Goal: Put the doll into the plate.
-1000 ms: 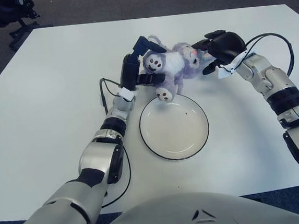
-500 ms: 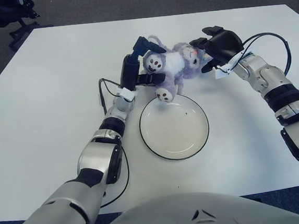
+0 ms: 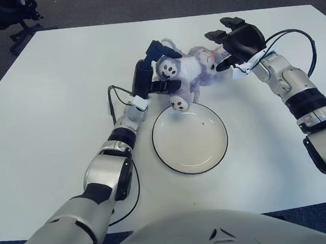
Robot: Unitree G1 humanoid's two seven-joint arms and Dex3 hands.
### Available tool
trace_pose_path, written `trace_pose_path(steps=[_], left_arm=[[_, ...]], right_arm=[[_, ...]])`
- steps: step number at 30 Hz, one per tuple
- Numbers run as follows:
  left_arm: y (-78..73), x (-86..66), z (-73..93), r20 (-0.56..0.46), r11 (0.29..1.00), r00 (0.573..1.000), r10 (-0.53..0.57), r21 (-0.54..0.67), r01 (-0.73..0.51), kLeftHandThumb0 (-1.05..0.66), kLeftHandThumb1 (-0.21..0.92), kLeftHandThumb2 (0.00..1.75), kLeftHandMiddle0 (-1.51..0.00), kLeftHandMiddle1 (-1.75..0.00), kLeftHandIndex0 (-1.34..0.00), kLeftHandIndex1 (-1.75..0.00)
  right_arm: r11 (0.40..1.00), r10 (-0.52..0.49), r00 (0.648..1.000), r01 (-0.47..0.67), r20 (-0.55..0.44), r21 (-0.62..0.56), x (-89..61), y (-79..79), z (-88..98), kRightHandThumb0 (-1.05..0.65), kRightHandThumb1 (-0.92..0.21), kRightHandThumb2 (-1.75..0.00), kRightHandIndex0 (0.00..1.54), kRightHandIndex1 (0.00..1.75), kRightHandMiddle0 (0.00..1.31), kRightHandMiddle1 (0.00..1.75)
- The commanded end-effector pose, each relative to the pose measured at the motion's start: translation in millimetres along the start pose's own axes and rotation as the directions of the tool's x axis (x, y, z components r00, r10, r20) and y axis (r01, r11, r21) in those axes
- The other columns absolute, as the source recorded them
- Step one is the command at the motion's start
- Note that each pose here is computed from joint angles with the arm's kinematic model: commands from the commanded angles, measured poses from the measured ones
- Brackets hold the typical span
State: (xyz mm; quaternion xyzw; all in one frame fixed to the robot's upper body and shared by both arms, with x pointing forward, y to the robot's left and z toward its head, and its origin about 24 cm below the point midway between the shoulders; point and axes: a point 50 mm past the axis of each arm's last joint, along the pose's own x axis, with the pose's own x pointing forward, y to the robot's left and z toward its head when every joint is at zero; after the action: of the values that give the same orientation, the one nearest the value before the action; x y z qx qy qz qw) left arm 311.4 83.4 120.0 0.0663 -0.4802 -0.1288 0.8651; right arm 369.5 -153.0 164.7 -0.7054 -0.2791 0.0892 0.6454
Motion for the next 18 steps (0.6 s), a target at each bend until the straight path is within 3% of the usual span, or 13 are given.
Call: trace_pose_path(steps=[1,18], left_arm=[[1.9,-22.2,-7.6,-0.095,1.000,0.995,0.001,0.010,0.000,0.00,0.83,0.45,-0.31,-1.59,-0.51,-1.33],[1.8,-23.1,-8.6,-0.105,1.000,0.994,-0.007,0.013,0.008,0.00,0.83,0.46,-0.31,-1.60,-0.51,-1.33]], right_arm=[[0.999,-0.048,0.999,0.048,0.001,0.000,5.6,-12.3,-0.4,-0.64,-0.81,0.00,0.29,0.00,0.45,0.01],[0.998,-0.026,0.999,0.025,0.023,0.063,8.7,-20.1,8.6,-0.62,-0.80,0.00,0.25,0.00,0.44,0.00]])
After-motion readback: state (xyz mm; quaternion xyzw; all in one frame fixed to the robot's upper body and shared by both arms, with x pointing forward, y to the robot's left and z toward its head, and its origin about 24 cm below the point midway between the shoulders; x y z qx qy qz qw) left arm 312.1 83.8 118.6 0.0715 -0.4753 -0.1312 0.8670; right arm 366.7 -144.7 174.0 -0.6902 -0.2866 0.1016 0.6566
